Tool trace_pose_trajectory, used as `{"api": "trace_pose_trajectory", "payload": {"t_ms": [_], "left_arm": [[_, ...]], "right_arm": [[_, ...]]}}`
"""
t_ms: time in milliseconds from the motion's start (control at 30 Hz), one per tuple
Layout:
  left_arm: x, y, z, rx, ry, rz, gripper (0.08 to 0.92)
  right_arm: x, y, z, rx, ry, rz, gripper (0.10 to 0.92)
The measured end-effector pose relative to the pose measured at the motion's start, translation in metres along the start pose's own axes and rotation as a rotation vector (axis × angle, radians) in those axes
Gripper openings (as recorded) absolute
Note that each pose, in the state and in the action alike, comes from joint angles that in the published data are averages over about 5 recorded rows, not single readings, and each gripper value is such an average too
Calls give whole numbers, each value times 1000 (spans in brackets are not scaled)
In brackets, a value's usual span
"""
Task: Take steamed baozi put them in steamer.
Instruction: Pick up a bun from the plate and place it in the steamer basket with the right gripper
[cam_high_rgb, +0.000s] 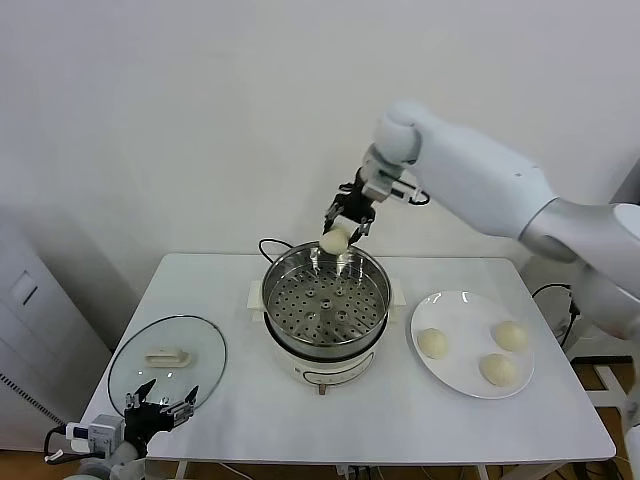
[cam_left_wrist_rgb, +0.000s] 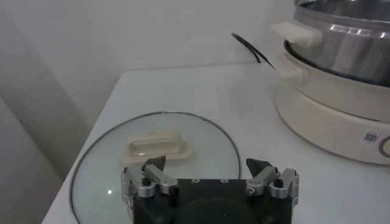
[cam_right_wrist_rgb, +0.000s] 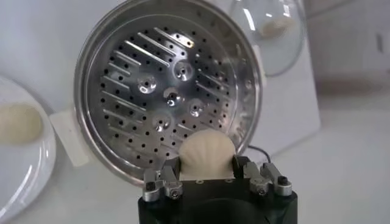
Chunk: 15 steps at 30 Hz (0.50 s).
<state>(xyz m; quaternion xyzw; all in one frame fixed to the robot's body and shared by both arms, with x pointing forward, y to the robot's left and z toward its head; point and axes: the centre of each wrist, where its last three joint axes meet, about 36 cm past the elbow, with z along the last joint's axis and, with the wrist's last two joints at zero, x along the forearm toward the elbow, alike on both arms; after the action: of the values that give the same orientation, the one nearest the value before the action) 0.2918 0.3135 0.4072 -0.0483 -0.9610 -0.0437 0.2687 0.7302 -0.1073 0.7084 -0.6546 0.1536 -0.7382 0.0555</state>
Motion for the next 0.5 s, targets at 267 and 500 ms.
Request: {"api": "trace_pose_trajectory", "payload": {"t_ms": [267, 500], "left_arm": [[0, -1, 0, -2, -2, 1, 823], [-1, -2, 0, -2, -2, 4, 823]], "right_arm": [[-43, -15, -12, 80, 25, -77, 536], [-74, -20, -19, 97, 51, -118, 535]]}}
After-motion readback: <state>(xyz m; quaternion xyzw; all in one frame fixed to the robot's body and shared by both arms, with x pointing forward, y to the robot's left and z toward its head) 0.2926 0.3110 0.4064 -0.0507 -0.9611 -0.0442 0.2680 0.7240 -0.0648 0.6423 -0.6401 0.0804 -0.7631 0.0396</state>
